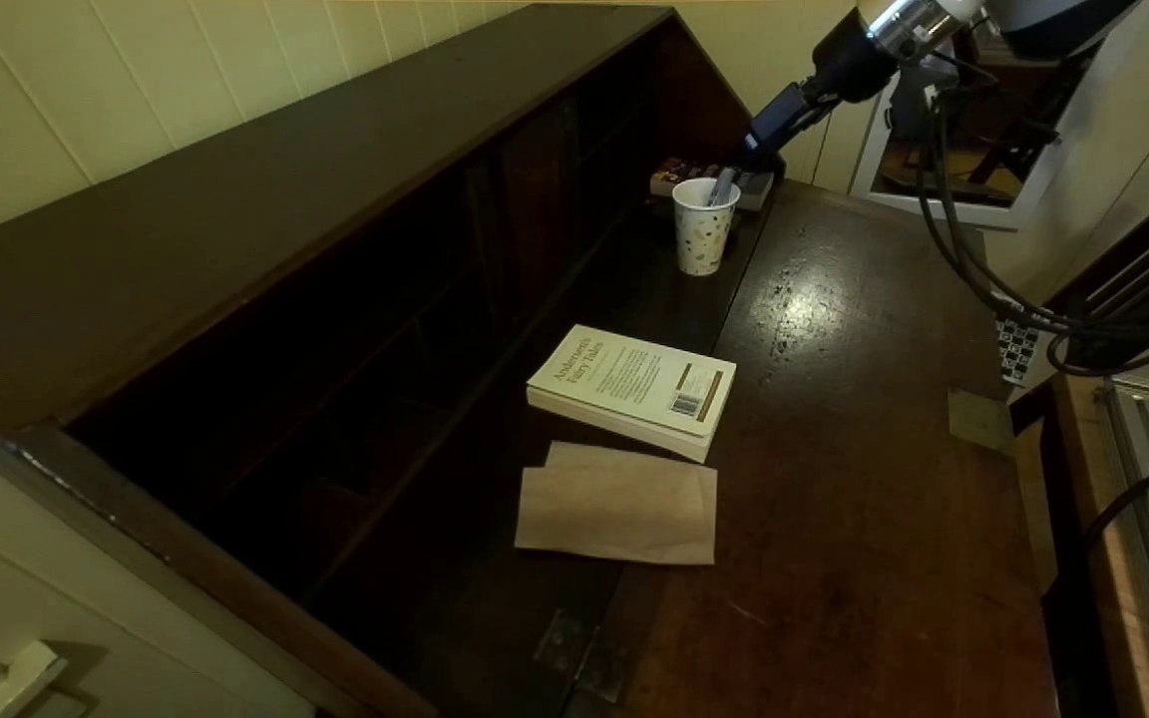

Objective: Pick up the marker and place it in the paper cup with the cap side down

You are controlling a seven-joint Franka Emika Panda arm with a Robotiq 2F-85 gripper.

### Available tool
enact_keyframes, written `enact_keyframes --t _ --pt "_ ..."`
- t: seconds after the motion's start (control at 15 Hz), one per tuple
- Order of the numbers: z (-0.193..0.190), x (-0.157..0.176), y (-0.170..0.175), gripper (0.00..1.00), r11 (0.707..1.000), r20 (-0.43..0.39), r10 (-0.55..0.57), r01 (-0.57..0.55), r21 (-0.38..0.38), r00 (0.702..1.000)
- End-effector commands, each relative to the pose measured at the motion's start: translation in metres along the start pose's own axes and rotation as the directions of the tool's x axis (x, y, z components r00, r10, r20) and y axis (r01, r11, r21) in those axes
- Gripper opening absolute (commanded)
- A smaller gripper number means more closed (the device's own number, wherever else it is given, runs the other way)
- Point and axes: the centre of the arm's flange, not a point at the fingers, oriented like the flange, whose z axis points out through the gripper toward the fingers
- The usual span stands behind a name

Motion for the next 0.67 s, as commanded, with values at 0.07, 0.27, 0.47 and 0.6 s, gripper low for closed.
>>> enact_keyframes --t 0.07,0.27,0.47,0.6 --pt "-0.022 0.029 0.000 1.00 1.000 0.032 -0.030 0.029 0.009 0.999" --pt "-0.025 0.034 0.001 1.00 0.999 0.049 -0.045 0.045 -0.006 0.998" --pt "-0.016 0.017 0.005 1.00 0.999 0.031 -0.037 0.038 -0.025 0.999" --pt "-0.017 0.020 0.004 1.00 0.999 0.030 -0.038 0.039 -0.030 0.999"
